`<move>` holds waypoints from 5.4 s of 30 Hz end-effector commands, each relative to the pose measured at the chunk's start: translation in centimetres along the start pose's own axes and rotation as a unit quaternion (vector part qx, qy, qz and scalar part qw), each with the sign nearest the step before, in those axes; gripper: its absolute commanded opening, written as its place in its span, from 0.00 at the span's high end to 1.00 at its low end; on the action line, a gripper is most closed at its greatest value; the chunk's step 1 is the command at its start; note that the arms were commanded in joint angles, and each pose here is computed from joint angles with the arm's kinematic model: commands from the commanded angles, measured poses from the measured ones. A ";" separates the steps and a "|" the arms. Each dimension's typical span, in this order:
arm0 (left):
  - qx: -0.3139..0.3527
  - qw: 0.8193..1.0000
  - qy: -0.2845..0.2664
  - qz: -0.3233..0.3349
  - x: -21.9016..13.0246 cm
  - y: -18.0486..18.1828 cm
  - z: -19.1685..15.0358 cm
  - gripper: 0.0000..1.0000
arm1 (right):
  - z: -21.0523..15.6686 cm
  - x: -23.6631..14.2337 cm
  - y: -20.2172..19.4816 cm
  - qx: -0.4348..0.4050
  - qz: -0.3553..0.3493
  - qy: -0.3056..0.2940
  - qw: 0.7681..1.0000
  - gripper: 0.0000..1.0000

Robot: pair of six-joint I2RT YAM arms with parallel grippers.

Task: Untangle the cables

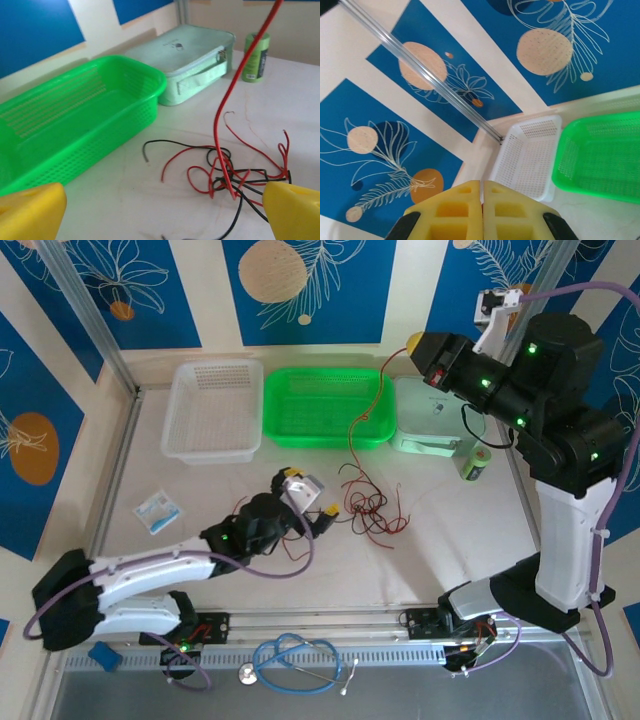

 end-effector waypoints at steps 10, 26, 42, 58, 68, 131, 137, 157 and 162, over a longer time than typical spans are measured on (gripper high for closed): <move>-0.060 0.991 -0.118 -0.020 6.5 -2.0 2.6 0.00 | 0.9 -1.5 2.1 0.007 0.062 -0.022 0.998 1.00; -0.070 0.992 0.015 0.106 9.2 0.9 -5.2 0.59 | 2.5 -4.8 3.8 -0.018 0.087 -0.096 0.991 1.00; -0.095 0.978 0.117 0.144 4.4 1.8 -13.3 0.57 | 5.3 -5.5 3.7 -0.049 0.047 -0.214 0.975 1.00; -0.070 0.992 0.081 0.067 2.8 2.6 -6.6 0.14 | 7.5 0.7 2.6 -0.060 0.042 -0.220 0.973 1.00; -0.063 0.994 0.050 0.072 -2.2 5.0 -1.0 0.08 | 9.6 10.0 -0.4 -0.068 0.056 -0.193 0.977 1.00; -0.141 0.943 0.232 0.192 -12.9 9.3 -0.2 0.03 | -9.5 30.9 -32.5 0.090 -0.395 0.247 0.880 0.24; -0.153 0.918 0.316 0.186 -11.7 9.4 -1.9 0.07 | -9.5 26.9 -28.5 0.064 -0.393 0.256 0.881 0.27; -0.197 0.839 0.496 0.103 1.2 13.6 -16.0 0.31 | -15.4 9.1 -24.2 0.069 -0.334 0.212 0.916 0.35; -0.185 0.827 0.519 0.107 2.5 13.7 -17.7 0.33 | -16.0 5.4 -24.6 0.082 -0.338 0.193 0.917 0.36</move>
Point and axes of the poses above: each hand's point on the last joint's axis, 136 mm out from that joint toward the fingers, its own x axis out along the fingers, its own y axis along the line the jaws close on, z = x × y, the point moved 8 cm from there along -x, back along the fingers, and after that the axes turned 10 degrees about x, right-handed, at the moved point
